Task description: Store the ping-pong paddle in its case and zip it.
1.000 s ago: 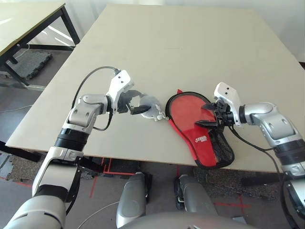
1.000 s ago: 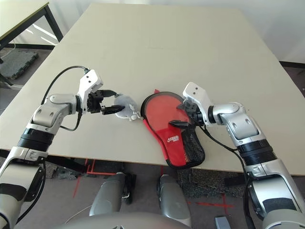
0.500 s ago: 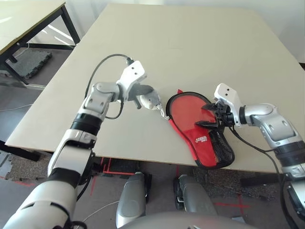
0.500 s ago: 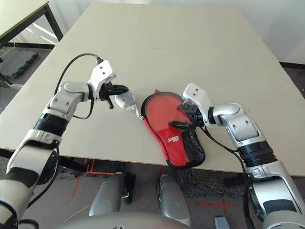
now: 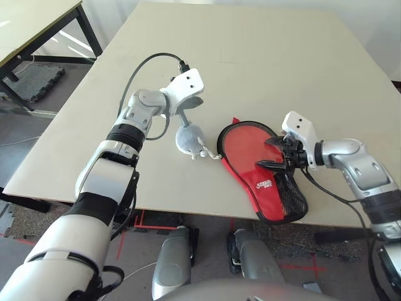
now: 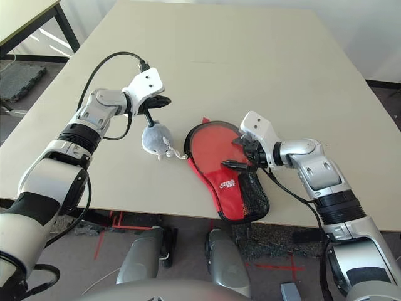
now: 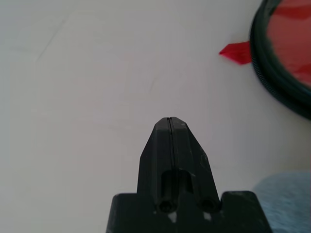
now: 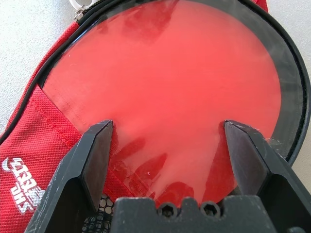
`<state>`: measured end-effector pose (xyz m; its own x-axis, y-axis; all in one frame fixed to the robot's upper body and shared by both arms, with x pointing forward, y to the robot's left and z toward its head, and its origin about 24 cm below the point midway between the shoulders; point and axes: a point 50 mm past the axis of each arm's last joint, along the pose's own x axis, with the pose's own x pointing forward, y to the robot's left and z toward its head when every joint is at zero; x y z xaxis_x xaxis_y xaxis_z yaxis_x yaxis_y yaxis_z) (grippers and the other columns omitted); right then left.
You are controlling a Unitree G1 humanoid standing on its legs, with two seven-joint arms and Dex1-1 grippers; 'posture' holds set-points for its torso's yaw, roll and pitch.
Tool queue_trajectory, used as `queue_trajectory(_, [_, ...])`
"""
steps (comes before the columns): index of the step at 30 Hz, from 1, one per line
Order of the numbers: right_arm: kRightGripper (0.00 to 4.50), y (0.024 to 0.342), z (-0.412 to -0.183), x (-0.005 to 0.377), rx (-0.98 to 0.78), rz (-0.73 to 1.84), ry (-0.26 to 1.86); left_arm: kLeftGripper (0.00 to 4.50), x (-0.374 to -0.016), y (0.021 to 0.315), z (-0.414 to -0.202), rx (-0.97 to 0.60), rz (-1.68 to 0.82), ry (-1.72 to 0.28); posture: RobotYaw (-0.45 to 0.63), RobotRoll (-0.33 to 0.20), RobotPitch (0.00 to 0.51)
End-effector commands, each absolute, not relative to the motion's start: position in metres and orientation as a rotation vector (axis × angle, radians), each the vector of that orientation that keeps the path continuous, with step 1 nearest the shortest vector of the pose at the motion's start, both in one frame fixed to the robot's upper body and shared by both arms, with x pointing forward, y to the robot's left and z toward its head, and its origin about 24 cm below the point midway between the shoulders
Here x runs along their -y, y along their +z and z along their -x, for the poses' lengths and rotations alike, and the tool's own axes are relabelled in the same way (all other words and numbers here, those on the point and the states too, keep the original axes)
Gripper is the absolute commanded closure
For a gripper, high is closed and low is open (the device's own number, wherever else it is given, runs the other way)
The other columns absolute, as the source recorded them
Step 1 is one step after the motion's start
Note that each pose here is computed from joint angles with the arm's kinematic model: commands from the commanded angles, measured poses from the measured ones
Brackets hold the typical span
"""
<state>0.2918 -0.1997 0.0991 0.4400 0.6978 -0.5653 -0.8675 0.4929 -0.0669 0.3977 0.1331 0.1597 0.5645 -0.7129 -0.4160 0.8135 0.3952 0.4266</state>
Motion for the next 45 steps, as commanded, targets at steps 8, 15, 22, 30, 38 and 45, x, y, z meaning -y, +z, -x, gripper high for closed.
queue_trajectory(8, [0.0,0.066,-0.285,0.202,-0.686,0.329,1.0,1.94,-0.155,0.189,-0.385,-0.132,-0.431,-0.988,0.12,0.0,0.141])
queue_trajectory(15, [0.0,0.065,-0.289,0.198,-0.687,0.332,1.018,0.03,-0.183,0.188,-0.356,-0.182,-0.391,-0.965,0.15,0.0,0.135])
queue_trajectory(22, [0.0,0.062,-0.288,0.198,-0.699,0.339,1.031,0.03,-0.195,0.179,-0.327,-0.265,-0.327,-0.94,0.15,0.0,0.132])
queue_trajectory(30, [0.0,0.062,-0.289,0.2,-0.694,0.336,1.018,0.03,-0.193,0.164,-0.304,-0.381,-0.264,-0.952,0.15,0.0,0.13])
queue_trajectory(38, [0.0,0.063,-0.289,0.2,-0.688,0.33,1.014,0.03,-0.188,0.141,-0.307,-0.424,-0.279,-0.909,0.13,0.0,0.131])
queue_trajectory(45, [0.0,0.063,-0.286,0.203,-0.691,0.326,1.003,0.03,-0.182,0.125,-0.311,-0.433,-0.288,-0.898,0.12,0.0,0.128])
